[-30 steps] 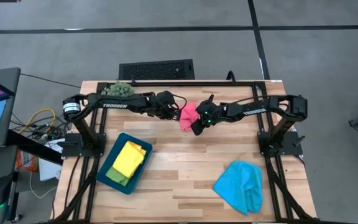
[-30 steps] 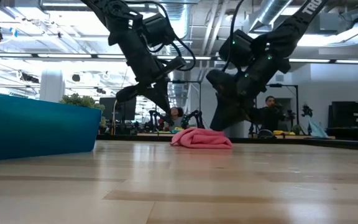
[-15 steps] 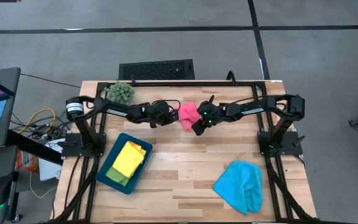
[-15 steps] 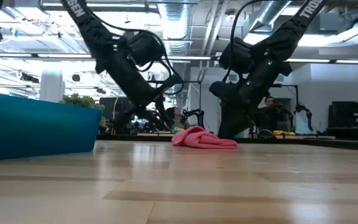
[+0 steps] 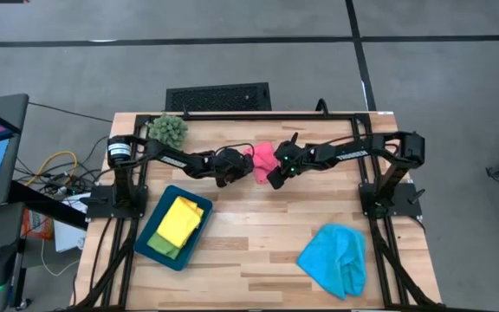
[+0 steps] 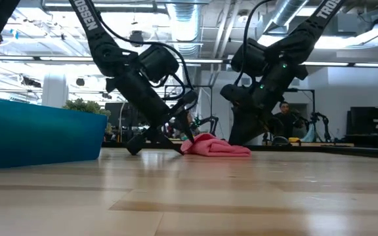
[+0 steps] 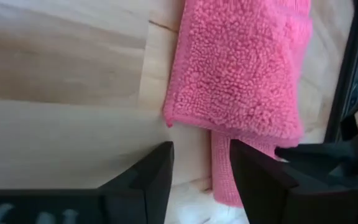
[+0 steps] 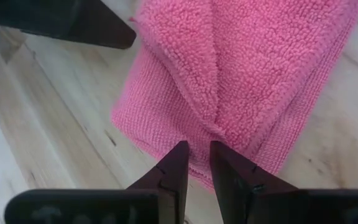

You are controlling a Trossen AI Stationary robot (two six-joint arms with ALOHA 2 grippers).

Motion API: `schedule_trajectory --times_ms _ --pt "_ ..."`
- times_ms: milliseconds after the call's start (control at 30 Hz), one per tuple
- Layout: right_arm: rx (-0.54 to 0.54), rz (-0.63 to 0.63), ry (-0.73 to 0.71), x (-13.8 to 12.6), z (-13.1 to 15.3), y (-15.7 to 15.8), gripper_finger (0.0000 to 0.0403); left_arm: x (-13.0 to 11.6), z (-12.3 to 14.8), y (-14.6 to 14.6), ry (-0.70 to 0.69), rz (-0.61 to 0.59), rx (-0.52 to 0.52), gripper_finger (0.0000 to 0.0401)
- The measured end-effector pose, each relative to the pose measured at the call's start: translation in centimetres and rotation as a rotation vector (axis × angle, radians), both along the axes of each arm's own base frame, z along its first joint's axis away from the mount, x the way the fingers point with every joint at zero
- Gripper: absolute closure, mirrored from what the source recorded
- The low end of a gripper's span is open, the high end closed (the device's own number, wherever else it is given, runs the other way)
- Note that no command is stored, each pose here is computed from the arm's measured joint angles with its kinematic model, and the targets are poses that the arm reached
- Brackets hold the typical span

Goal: Fold microfiber towels
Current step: Fold the pink microfiber towel

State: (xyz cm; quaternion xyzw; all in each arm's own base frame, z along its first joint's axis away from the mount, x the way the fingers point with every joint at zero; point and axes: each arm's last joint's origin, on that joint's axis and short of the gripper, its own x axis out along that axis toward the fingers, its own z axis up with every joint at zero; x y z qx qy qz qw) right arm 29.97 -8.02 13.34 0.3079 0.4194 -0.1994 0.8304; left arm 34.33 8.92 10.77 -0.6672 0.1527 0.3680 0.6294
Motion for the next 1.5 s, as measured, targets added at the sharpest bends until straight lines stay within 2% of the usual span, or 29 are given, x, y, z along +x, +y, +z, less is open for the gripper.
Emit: schedule_trajectory --times_ms 200,367,533,600,733,1033,1233,1367,1500 --pt "-0.002 0.004 0.0 0.0 0.0 0.0 0.0311 0.0 0.0 0.2 -0.01 0.074 0.026 0.0238" --pt "-0.001 0.006 0.0 0.0 0.0 0.0 0.0311 -0.1 0.0 0.6 -0.014 0.175 0.046 0.0254" --pt "-0.005 0.012 0.001 0.0 0.0 0.0 0.0311 0.2 0.3 0.9 -0.026 0.226 0.096 0.0273" --pt "-0.005 0.012 0.001 0.0 0.0 0.0 0.0311 0.6 0.7 1.1 -0.024 0.225 0.138 0.0279" --pt "-0.007 0.014 0.0 0.0 0.0 0.0 0.0311 1.4 2.0 2.2 -0.006 0.23 0.296 0.0286" --pt "-0.006 0.013 0.005 0.0 -0.1 0.0 0.0311 4.2 6.2 4.6 -0.06 0.091 0.453 0.0287" --pt "-0.005 0.011 0.004 0.0 -0.1 0.0 0.0311 6.5 7.4 5.9 -0.118 -0.097 0.48 0.0287" --pt "-0.005 0.006 -0.014 -0.1 0.5 0.0 0.0311 6.8 8.9 6.9 -0.167 -0.204 0.507 0.0287" --pt "-0.012 -0.005 -0.056 -0.6 2.3 -0.1 0.0311 6.3 10.8 7.9 -0.22 -0.272 0.504 0.0287"
